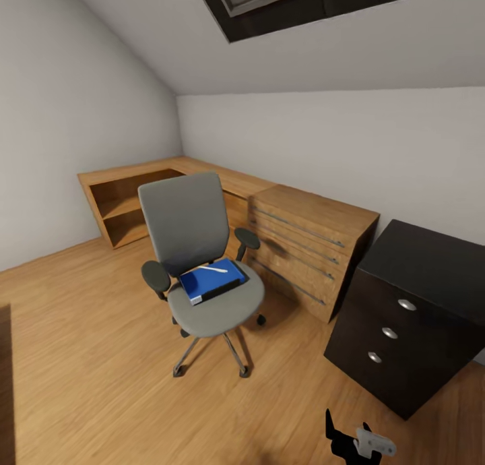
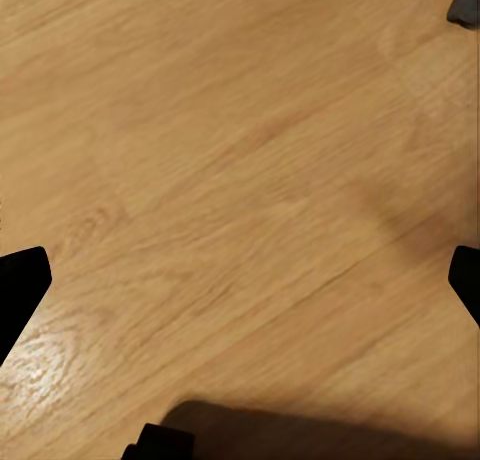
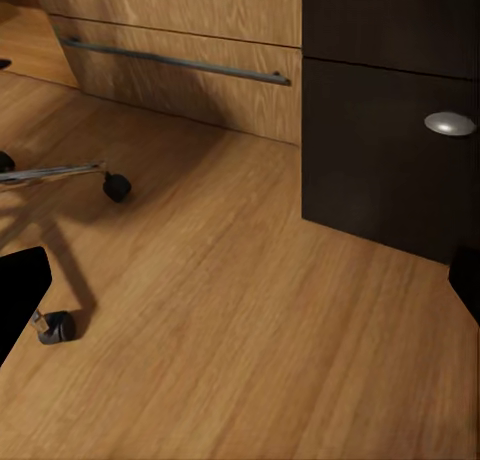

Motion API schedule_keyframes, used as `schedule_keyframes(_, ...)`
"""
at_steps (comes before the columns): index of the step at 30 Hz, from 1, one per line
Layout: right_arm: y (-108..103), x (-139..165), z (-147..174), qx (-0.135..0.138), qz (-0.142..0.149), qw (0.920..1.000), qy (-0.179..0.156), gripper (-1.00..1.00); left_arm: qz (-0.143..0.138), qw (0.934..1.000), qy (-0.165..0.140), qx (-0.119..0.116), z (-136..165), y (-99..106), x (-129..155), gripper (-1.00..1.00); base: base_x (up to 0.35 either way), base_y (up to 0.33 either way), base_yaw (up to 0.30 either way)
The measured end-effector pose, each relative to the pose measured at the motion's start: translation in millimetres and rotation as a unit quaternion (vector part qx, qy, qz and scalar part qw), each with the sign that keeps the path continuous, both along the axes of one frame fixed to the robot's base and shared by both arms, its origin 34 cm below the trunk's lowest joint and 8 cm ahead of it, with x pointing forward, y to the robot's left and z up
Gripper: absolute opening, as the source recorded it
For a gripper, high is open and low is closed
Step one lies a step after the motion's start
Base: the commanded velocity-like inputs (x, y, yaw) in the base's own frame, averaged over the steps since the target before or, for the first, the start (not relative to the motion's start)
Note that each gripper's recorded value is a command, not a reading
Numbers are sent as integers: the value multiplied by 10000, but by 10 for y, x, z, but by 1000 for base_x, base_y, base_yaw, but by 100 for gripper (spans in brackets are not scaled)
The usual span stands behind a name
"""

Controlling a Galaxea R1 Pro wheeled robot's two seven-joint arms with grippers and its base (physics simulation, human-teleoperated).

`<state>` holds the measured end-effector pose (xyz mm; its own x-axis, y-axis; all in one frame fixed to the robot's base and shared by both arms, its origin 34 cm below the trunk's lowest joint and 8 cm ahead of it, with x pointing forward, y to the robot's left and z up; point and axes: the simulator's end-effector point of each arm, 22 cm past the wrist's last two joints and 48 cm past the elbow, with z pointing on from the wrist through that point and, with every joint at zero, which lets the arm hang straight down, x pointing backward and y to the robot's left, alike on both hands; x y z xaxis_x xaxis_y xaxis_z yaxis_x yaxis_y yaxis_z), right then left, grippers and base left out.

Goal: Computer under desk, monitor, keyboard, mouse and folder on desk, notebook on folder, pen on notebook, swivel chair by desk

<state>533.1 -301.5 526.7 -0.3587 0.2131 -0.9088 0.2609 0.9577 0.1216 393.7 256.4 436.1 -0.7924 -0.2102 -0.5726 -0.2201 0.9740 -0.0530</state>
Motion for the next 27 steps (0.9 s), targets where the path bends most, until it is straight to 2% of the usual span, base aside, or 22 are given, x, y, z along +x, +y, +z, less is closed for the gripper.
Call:
schedule_keyframes(12, 10, -41, 93, 99, 17, 9995, 299, 100, -5, 10000, 0, 2, 219, -6, 18, 100, 0, 0, -1)
schedule_keyframes(22, -7, -44, 185, 103, 4, 9994, 338, 100, -17, 10000, -19, -1, 331, -11, 33, 100, 0, 0, 0)
schedule_keyframes(27, 0, -45, 183, 111, -4, 9994, 341, 100, 5, 9999, -126, 22, 359, 11, 70, 100, 0, 0, 0)
